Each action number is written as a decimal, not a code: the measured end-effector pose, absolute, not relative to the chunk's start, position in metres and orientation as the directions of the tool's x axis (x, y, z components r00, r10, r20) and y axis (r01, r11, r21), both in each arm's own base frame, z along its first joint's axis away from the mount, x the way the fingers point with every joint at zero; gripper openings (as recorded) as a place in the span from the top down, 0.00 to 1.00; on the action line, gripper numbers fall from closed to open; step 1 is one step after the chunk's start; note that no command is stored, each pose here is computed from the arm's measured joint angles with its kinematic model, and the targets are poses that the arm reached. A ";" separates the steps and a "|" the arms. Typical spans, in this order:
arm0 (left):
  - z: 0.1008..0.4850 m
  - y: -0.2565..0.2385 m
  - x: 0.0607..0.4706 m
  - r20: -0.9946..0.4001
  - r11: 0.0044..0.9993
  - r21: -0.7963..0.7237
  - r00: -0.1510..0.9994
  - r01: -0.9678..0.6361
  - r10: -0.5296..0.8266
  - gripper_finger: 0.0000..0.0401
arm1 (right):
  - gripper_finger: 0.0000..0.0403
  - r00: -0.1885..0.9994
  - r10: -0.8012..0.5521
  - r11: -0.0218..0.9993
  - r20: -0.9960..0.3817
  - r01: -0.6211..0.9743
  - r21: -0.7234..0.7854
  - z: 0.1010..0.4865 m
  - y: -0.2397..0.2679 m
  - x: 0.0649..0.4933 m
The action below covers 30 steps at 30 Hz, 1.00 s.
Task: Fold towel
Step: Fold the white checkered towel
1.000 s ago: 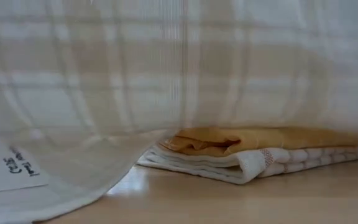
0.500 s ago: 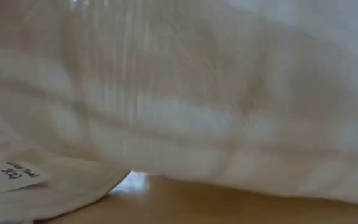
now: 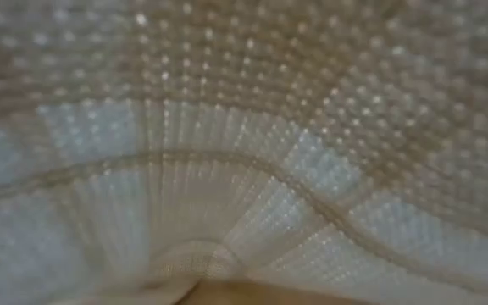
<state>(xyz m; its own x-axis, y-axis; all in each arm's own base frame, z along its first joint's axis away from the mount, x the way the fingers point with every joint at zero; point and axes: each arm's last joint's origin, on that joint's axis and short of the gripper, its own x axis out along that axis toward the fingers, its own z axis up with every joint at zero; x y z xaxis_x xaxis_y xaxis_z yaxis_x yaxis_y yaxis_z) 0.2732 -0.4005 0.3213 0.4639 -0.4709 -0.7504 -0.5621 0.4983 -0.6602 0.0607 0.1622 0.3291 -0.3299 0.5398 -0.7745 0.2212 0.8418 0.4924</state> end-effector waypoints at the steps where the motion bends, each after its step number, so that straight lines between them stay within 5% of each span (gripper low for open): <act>1: 0.319 -0.395 0.275 -0.779 0.518 -0.627 0.452 -0.582 -0.435 0.98 | 1.00 -0.305 0.526 0.850 -0.794 0.187 0.492 0.327 0.164 0.063; 8: 0.305 -0.351 0.284 -0.935 0.615 -0.348 0.312 -0.708 -0.170 0.99 | 1.00 -0.007 0.353 0.936 -0.936 -0.019 0.353 0.316 0.168 0.076; 13: 0.300 -0.326 0.278 -0.986 0.594 -0.121 0.164 -0.795 0.019 0.99 | 1.00 0.006 0.086 0.994 -0.996 0.064 0.086 0.308 0.151 0.072; 17: 0.296 -0.320 0.284 -0.981 0.650 -0.115 0.187 -0.751 0.043 0.99 | 1.00 0.036 -0.006 0.992 -0.999 0.122 -0.001 0.306 0.142 0.069; 30: 0.278 -0.287 0.302 -0.970 0.586 -0.016 0.155 -0.810 0.188 0.99 | 1.00 0.168 -0.158 0.970 -0.973 0.213 -0.121 0.290 0.131 0.073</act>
<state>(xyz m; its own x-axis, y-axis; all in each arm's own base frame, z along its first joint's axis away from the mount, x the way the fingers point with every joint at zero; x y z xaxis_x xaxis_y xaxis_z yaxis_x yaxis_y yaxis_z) 0.3018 -0.2866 0.2784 0.1550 0.1880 -0.9699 -0.8100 0.5862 -0.0159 0.0730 0.1312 0.2898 0.1683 -0.1580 -0.9730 0.2130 0.9696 -0.1206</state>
